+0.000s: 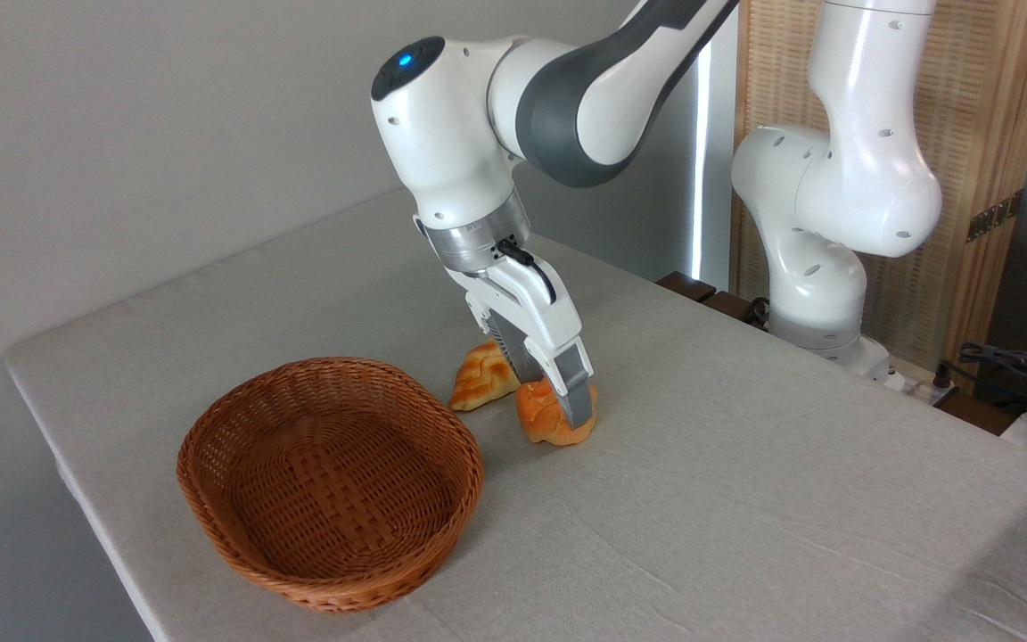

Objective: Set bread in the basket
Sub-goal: 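Close the gripper on the round orange bun and lift it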

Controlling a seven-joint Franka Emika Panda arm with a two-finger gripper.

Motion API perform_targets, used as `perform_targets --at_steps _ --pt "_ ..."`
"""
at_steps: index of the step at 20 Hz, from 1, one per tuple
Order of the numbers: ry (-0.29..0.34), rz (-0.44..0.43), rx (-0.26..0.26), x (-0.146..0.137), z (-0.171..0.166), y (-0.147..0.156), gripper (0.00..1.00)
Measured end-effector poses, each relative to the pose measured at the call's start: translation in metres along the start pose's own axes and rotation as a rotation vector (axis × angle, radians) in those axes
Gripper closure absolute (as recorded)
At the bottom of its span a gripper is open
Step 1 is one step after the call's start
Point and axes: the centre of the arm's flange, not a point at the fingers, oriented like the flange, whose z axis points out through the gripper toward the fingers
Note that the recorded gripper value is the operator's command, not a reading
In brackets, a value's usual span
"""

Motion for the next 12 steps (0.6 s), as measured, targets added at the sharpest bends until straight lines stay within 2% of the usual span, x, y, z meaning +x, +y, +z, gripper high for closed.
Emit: perform_targets --at_steps 3,5,12 --pt "-0.002 0.021 0.000 0.0008 0.0015 0.0013 0.69" --pt "-0.003 0.032 0.001 0.0011 0.0014 0.0017 0.72" --pt "-0.004 0.045 0.001 0.0013 0.0017 0.0020 0.72"
